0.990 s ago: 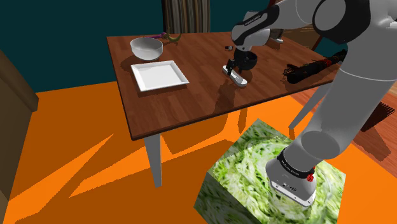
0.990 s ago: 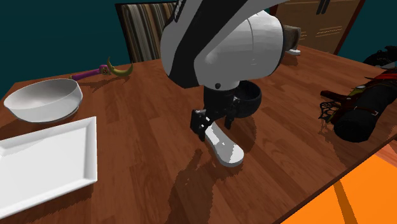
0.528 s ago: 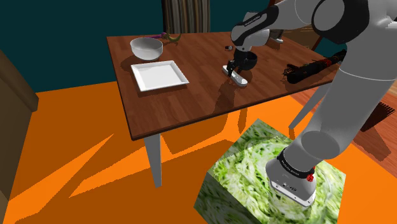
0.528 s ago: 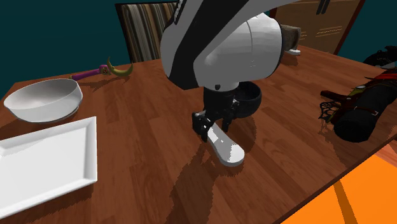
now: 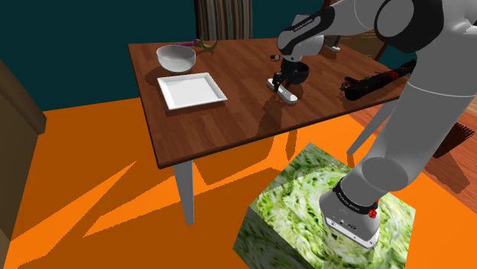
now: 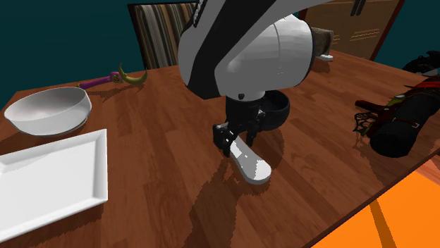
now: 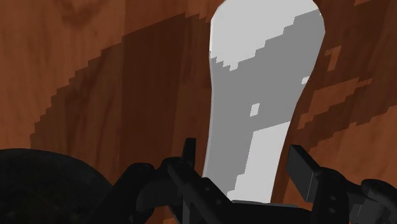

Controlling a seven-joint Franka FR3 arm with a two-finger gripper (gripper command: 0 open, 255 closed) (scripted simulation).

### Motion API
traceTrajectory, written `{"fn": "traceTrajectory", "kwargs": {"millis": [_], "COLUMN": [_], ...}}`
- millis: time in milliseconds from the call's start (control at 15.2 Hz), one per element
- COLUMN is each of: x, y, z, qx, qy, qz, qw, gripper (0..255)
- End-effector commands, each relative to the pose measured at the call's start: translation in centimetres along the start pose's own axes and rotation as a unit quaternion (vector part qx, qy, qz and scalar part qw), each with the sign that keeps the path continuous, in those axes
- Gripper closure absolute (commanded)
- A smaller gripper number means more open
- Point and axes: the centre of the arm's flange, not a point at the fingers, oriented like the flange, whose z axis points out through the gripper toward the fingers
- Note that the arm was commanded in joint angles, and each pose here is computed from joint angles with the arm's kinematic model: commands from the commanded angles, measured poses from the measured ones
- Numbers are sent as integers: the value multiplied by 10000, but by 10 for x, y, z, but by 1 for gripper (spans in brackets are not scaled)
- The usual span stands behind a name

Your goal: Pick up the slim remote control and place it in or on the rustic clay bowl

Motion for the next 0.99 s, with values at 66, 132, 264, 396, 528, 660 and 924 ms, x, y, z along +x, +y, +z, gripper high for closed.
{"fn": "traceTrajectory", "kwargs": {"millis": [66, 132, 264, 396, 528, 660, 924], "x": [0, 0, 0, 0, 0, 0, -1], "y": [0, 0, -1, -1, -1, -1, -2], "z": [-5, -11, -21, -32, -42, -53, -74], "qx": [0, 0, 0, 0, 0, 0, 0], "qy": [0, 0, 0, 0, 0, 0, 0], "qz": [-2, -3, -3, -3, -3, -3, -3], "qw": [10000, 10000, 10000, 10000, 10000, 10000, 10000], "gripper": [255, 255, 255, 255, 255, 255, 255]}}
